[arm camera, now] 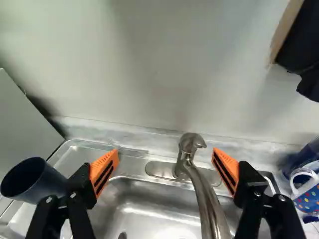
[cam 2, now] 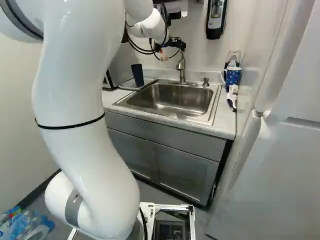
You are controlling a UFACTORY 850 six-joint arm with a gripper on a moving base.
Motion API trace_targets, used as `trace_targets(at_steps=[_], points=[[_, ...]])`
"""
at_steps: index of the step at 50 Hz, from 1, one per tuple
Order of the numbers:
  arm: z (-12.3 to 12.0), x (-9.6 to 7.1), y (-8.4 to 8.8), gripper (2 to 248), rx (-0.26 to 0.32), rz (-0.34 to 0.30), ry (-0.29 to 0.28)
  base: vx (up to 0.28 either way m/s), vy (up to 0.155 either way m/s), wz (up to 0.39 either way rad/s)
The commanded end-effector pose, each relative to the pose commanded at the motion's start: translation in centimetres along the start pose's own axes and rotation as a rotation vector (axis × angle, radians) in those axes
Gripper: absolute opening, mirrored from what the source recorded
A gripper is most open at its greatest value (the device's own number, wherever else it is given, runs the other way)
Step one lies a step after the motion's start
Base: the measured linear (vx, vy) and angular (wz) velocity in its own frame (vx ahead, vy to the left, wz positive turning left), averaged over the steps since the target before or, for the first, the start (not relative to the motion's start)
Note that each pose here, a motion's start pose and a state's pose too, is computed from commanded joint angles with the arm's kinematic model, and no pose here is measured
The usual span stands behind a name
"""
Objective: Rinse the cup and place it in the tray
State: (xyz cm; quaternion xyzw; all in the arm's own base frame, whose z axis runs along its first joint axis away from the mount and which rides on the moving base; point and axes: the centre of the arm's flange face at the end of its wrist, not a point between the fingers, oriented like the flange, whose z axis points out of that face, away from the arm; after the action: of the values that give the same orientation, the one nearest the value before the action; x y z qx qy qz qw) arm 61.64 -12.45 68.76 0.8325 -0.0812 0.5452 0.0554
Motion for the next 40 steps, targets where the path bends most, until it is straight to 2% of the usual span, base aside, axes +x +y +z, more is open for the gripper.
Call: trace_targets(at_steps=[20, 40], points=[[-1.8, -1.0, 2.7, 247, -0.039, 0.019, -0.041, 0.000, 0.000, 0.000], [-4.8, -2.9, 4.8, 247, -0.070, 0.038, -0.132, 0.000, 0.000, 0.000]])
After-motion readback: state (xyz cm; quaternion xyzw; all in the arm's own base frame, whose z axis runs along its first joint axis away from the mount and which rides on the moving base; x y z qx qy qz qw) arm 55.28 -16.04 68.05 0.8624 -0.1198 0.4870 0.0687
